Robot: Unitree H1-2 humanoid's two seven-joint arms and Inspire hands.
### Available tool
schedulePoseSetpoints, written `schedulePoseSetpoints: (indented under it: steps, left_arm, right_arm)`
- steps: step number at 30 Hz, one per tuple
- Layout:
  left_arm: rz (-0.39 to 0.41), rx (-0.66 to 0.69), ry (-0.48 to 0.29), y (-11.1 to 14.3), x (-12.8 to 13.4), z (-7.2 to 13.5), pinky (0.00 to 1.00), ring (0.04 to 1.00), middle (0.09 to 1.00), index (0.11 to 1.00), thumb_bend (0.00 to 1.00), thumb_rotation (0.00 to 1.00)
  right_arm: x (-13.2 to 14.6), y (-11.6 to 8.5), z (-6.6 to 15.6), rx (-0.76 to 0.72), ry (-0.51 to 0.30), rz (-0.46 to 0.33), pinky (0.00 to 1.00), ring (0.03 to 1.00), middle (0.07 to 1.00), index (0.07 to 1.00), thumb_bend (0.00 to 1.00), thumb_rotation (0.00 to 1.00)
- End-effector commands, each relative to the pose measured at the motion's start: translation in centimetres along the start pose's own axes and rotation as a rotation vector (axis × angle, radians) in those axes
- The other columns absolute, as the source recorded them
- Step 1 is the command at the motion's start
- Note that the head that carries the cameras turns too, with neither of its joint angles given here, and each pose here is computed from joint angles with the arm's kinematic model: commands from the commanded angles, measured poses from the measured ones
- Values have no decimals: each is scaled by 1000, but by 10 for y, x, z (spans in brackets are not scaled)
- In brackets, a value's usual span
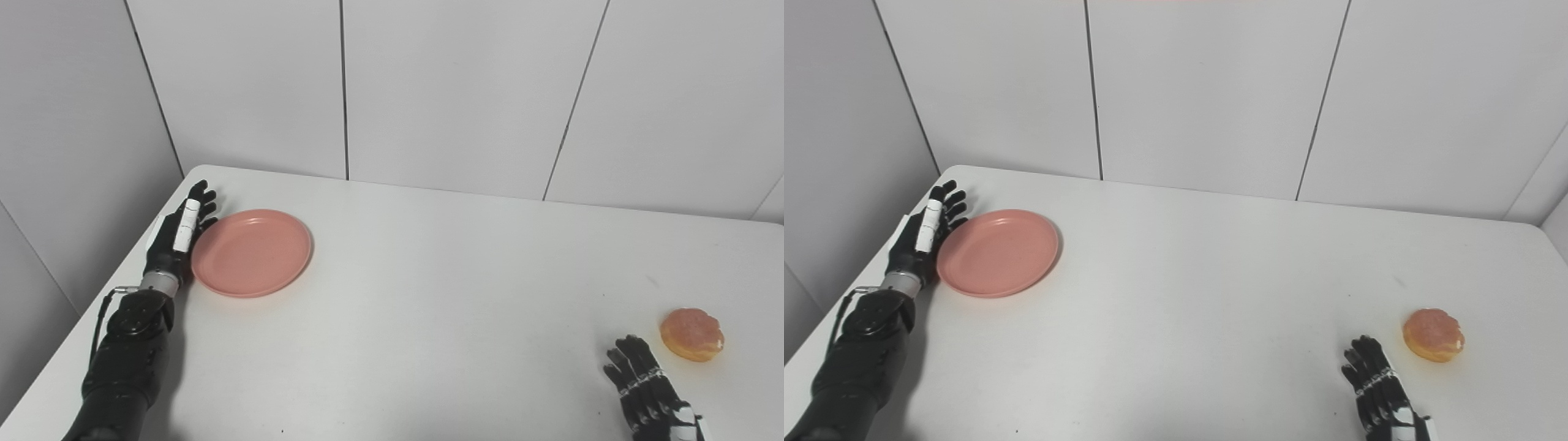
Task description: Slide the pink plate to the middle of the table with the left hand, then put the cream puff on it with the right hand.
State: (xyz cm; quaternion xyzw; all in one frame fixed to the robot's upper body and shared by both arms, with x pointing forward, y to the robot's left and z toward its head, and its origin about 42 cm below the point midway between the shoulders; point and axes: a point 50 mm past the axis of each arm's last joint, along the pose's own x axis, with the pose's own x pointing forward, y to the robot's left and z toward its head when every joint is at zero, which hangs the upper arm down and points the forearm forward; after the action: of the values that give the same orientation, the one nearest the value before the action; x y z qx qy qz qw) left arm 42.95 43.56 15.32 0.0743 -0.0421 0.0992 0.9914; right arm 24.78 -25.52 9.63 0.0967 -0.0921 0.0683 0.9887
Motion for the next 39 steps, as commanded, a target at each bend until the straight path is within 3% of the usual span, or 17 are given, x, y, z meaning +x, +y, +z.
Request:
schedulePoseSetpoints:
  steps: [1,11,20,24,32,39]
  left_arm:
    - [-22,15,-65,8,10,23,943,972,963,936,924,978]
    - [-64,-15,-32,-7,5,4,908,963,963,927,946,983]
    - [-116,-48,-30,-37,-1,-6,858,927,943,916,938,963]
    - [-144,-64,-41,-54,-5,-4,840,925,932,907,996,932]
    - [-182,-79,-46,-74,-8,3,815,905,931,910,948,965]
    - [-203,-102,-68,-94,-10,13,848,901,924,898,971,946]
  right_arm:
    - [-15,-9,-36,26,170,-50,945,931,926,899,848,936]
    - [-14,-8,-36,24,172,-49,948,930,925,900,844,941]
    - [-14,-7,-36,20,176,-51,958,929,930,904,824,948]
    - [-13,-6,-37,23,176,-54,957,931,930,902,829,940]
    - [-13,-4,-36,22,173,-52,951,926,923,899,825,945]
    - [-13,-3,-36,22,171,-50,954,927,923,899,823,941]
